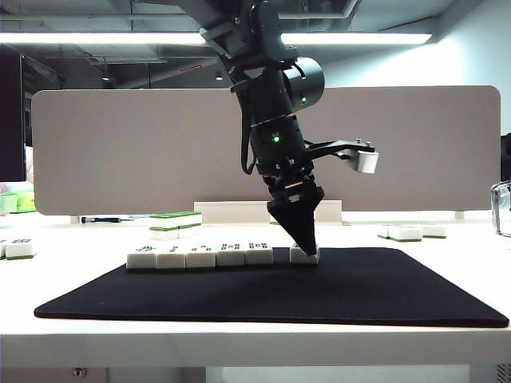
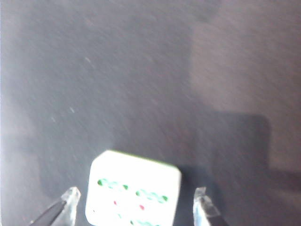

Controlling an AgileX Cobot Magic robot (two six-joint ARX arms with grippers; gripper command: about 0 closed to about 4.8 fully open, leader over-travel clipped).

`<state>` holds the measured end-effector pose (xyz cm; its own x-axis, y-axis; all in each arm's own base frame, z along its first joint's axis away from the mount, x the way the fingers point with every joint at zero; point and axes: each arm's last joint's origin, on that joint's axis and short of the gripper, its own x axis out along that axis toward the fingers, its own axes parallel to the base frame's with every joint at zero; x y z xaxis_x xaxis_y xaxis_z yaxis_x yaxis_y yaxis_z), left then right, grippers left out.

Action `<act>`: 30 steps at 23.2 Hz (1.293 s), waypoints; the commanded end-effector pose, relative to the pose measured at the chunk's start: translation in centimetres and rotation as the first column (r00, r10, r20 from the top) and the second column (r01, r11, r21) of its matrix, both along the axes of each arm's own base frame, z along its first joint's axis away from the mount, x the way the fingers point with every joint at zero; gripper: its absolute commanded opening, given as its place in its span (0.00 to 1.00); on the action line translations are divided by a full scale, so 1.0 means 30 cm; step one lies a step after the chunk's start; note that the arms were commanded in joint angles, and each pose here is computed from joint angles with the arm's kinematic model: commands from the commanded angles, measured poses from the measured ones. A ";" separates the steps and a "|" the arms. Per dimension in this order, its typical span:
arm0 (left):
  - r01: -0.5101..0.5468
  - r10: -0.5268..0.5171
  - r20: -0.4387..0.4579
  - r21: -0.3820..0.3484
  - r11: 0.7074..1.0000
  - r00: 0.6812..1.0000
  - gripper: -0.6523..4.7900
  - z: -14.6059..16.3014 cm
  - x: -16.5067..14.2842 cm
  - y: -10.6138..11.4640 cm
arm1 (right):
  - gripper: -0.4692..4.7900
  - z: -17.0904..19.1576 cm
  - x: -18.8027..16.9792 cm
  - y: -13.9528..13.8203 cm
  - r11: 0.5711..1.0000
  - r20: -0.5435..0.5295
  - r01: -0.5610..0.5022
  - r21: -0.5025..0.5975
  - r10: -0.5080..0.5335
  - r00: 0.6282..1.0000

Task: Align six mahjong tiles in a row on the table.

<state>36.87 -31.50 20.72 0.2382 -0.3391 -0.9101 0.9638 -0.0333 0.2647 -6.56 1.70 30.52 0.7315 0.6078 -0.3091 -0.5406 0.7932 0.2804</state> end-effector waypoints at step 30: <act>-0.421 0.389 -0.222 -0.120 0.899 0.894 0.55 -0.034 0.073 0.019 | 0.09 0.003 -0.008 0.000 1.000 0.032 -0.001 -0.003 0.001 0.999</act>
